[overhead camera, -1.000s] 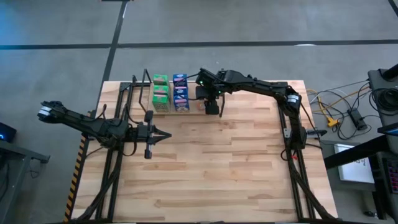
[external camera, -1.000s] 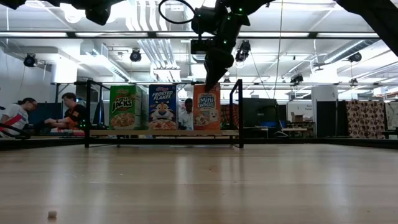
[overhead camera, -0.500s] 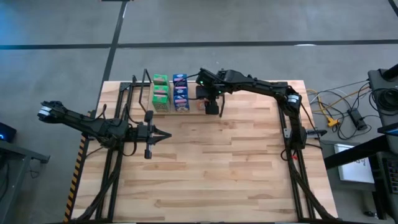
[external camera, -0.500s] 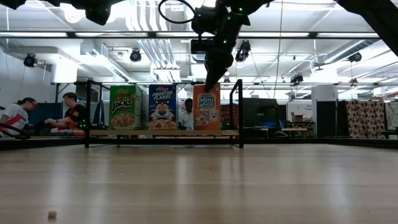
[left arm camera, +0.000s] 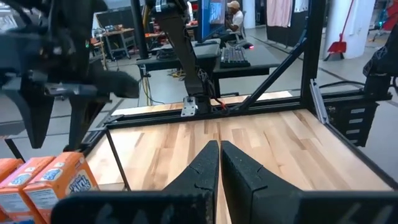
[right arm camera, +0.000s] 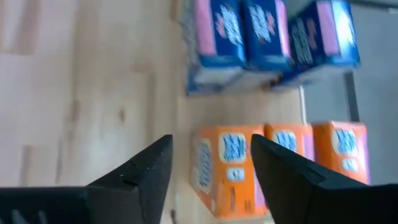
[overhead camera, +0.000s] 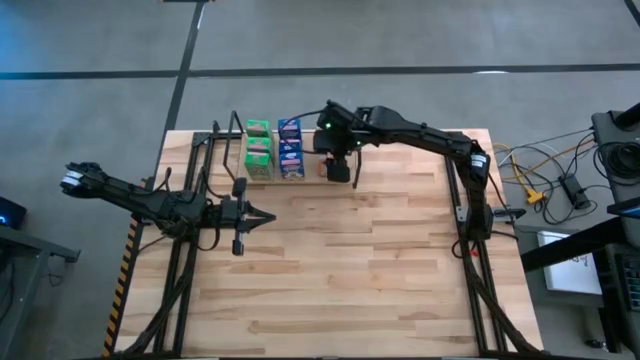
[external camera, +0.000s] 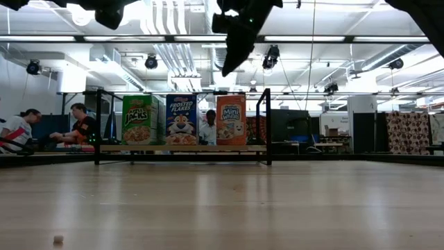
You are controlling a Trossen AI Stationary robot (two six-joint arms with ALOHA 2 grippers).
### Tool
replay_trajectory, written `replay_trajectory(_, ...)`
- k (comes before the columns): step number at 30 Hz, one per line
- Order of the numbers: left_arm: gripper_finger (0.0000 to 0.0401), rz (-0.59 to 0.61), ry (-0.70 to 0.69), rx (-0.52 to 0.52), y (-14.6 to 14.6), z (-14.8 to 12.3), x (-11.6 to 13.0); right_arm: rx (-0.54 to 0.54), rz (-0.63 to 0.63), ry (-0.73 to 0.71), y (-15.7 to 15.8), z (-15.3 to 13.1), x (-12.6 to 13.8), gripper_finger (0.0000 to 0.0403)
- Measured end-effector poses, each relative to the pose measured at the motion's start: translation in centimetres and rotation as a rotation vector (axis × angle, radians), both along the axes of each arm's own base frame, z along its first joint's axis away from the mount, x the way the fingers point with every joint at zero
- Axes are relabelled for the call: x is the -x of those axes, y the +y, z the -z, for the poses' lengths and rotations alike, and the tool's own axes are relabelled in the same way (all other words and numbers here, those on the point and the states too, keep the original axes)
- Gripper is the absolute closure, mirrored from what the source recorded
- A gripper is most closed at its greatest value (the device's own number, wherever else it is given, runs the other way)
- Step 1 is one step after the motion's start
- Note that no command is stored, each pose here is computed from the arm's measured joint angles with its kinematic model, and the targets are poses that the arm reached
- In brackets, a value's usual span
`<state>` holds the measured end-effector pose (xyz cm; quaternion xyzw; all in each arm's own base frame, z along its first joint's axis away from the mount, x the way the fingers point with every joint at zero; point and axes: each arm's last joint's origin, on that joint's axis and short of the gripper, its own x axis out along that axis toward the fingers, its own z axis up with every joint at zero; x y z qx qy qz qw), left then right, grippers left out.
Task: Stack cereal on shelf
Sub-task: Return to Home Position
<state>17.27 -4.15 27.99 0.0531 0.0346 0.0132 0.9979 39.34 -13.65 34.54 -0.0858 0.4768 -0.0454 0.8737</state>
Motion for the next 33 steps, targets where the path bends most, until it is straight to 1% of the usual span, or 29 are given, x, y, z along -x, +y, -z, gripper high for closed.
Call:
replay_trajectory(3,0.0401,-0.001,0.002,0.019,0.0,0.2,0.0,-0.027,-0.059,-0.038,0.8,-0.2,-0.5,0.0223)
replay_trajectory(6,0.0401,-0.002,0.013,0.026,0.0,0.5,0.0,-0.106,-0.176,-0.089,1.6,-0.1,-0.9,0.0256)
replay_trajectory(8,0.0401,-0.002,0.010,0.034,0.0,0.4,0.0,-0.146,-0.237,-0.114,2.1,0.2,-1.2,0.0277)
replay_trajectory(11,0.0401,-0.002,0.017,0.033,0.0,0.5,0.1,-0.174,-0.300,-0.123,2.6,0.8,-1.4,0.0304)
replay_trajectory(18,0.0401,-0.004,0.066,0.050,0.1,0.9,0.4,-0.203,-0.355,-0.089,3.2,2.8,-1.5,0.0349)
replay_trajectory(23,0.0401,-0.005,0.073,0.064,0.2,0.9,0.8,-0.210,-0.358,-0.067,3.5,3.3,-0.3,0.0373)
replay_trajectory(26,0.0401,-0.007,0.079,0.063,0.3,0.9,1.0,-0.191,-0.351,-0.091,3.7,3.0,0.6,0.0386)
replay_trajectory(28,0.0401,-0.009,0.081,0.062,0.3,1.0,1.0,-0.157,-0.310,-0.109,3.7,2.6,1.3,0.0392)
replay_trajectory(30,0.0401,-0.031,0.083,0.051,0.3,1.0,0.9,-0.057,-0.222,-0.127,3.4,2.0,1.8,0.0394)
replay_trajectory(33,0.0401,-0.076,0.088,0.038,0.4,1.2,0.8,0.083,-0.098,-0.127,2.4,1.7,2.6,0.0394)
